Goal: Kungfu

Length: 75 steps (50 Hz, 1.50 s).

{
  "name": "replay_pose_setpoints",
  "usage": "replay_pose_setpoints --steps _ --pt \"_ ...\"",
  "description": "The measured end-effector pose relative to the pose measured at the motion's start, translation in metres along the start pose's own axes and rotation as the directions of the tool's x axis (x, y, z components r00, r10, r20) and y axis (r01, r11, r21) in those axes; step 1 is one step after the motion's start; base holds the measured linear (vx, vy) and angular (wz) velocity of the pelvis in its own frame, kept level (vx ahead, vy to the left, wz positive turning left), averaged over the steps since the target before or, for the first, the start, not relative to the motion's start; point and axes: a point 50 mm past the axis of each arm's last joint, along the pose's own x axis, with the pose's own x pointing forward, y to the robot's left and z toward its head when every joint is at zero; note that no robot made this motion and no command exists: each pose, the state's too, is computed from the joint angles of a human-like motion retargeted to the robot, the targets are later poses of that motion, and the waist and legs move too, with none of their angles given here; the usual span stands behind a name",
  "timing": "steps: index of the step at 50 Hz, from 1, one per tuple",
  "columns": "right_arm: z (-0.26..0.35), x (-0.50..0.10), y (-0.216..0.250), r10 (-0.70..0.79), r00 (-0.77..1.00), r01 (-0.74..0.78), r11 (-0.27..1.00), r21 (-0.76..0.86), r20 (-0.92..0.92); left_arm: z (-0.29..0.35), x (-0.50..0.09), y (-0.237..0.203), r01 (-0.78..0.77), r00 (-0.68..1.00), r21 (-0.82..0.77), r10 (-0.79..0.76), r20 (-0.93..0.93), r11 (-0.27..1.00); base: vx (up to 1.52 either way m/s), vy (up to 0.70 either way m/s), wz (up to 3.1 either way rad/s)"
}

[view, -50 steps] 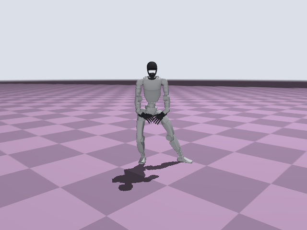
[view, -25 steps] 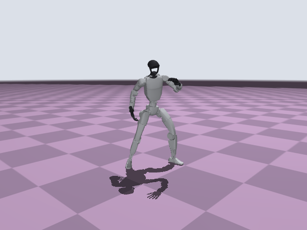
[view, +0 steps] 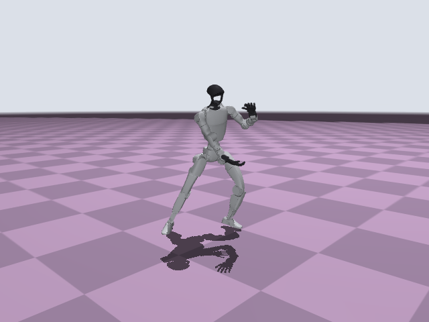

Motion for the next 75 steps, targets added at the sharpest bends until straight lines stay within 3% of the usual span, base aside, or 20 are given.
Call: replay_pose_setpoints --steps 5,9,11,13,15,17,19,22,24,28,32,35,40,48,52,55,58,61,68,75 --pt "0.038 0.007 0.011 0.016 0.983 -0.016 1.0 -0.003 0.182 -0.023 -0.047 -0.007 -0.003 0.97 -0.029 -0.004 -0.244 1.0 -0.22 -0.29 -0.66" --pt "0.097 0.008 0.041 0.156 0.912 -0.117 0.985 -0.124 0.38 -0.041 -0.12 -0.018 -0.088 0.802 -0.084 0.021 -0.596 0.993 -0.21 -0.33 -0.67" --pt "0.132 0.0 0.061 0.275 0.837 -0.187 0.956 -0.225 0.473 -0.041 -0.173 -0.032 -0.161 0.61 -0.111 0.01 -0.793 0.981 -0.4 -0.67 -0.96" --pt "0.174 -0.022 0.078 0.368 0.723 -0.186 0.919 -0.348 0.585 -0.03 -0.237 -0.049 -0.254 0.295 -0.116 -0.037 -0.955 0.96 -0.23 -0.65 -0.91" --pt "0.232 -0.074 0.096 0.46 0.511 -0.058 0.861 -0.504 0.726 -0.001 -0.303 -0.069 -0.426 -0.093 -0.079 -0.131 -0.987 0.901 -0.44 -0.7 -0.33" --pt "0.269 -0.132 0.109 0.53 0.311 0.096 0.808 -0.581 0.789 0.028 -0.346 -0.069 -0.615 -0.276 0.012 -0.201 -0.94 0.788 -0.3 -0.72 -0.37" --pt "0.294 -0.206 0.116 0.596 0.091 0.283 0.753 -0.595 0.798 0.067 -0.383 -0.059 -0.802 -0.373 0.193 -0.222 -0.901 0.565 -0.2 -0.9 -0.63" --pt "0.301 -0.325 0.114 0.632 -0.206 0.539 0.71 -0.453 0.747 0.123 -0.421 -0.034 -0.845 -0.521 0.489 -0.125 -0.844 0.216 -0.1 -0.9 -0.51" --pt "0.287 -0.394 0.113 0.651 -0.352 0.667 0.678 -0.308 0.673 0.158 -0.438 -0.021 -0.749 -0.66 0.651 -0.047 -0.75 0.124 -0.02 -1.1 -0.38" --pt "0.233 -0.477 0.128 0.727 -0.457 0.84 0.542 -0.02 0.512 0.207 -0.457 -0.005 -0.58 -0.813 0.806 -0.022 -0.582 0.117 -0.08 -0.63 -0.06" --pt "0.195 -0.487 0.137 0.756 -0.492 0.871 0.423 0.252 0.431 0.21 -0.463 -0.002 -0.529 -0.848 0.836 -0.057 -0.526 0.145 -0.32 -0.31 -0.01" --pt "0.181 -0.477 0.146 0.777 -0.537 0.831 0.423 0.36 0.328 0.201 -0.462 -0.01 -0.535 -0.845 0.831 -0.086 -0.528 0.152 -0.24 0.05 -0.44" --pt "0.18 -0.455 0.157 0.806 -0.491 0.871 0.457 0.181 0.331 0.185 -0.455 -0.02 -0.643 -0.765 0.752 -0.168 -0.622 0.143 -0.08 0.32 -0.49" --pt "0.192 -0.441 0.161 0.818 -0.475 0.868 0.496 0.02 0.323 0.179 -0.448 -0.031 -0.737 -0.676 0.621 -0.296 -0.675 0.268 -0.12 0.4 -1.06" --pt "0.204 -0.434 0.158 0.799 -0.492 0.833 0.547 -0.081 0.346 0.192 -0.451 -0.027 -0.723 -0.688 0.552 -0.369 -0.625 0.414 -0.22 0.22 -0.84" --pt "0.21 -0.426 0.161 0.816 -0.473 0.836 0.535 -0.122 0.333 0.203 -0.455 -0.022 -0.672 -0.724 0.424 -0.419 -0.549 0.607 -0.27 0.13 -1.15" --pt "0.214 -0.416 0.165 0.854 -0.409 0.878 0.464 -0.115 0.32 0.208 -0.459 -0.01 -0.579 -0.756 0.194 -0.432 -0.492 0.792 -0.22 0.06 -1.28" --pt "0.219 -0.406 0.167 0.879 -0.357 0.909 0.405 -0.099 0.317 0.214 -0.465 0.002 -0.458 -0.797 -0.073 -0.446 -0.408 0.886 -0.14 -0.21 -0.98" --pt "0.234 -0.381 0.17 0.906 -0.263 0.927 0.332 -0.172 0.331 0.216 -0.477 0.041 -0.293 -0.834 -0.612 -0.509 -0.212 0.735 -0.02 -0.61 -1.16" --pt "0.259 -0.355 0.176 0.933 -0.125 0.919 0.237 -0.316 0.338 0.198 -0.477 0.033 -0.087 -0.843 -0.861 -0.498 -0.205 0.502 0.38 -1.0 -2.42"
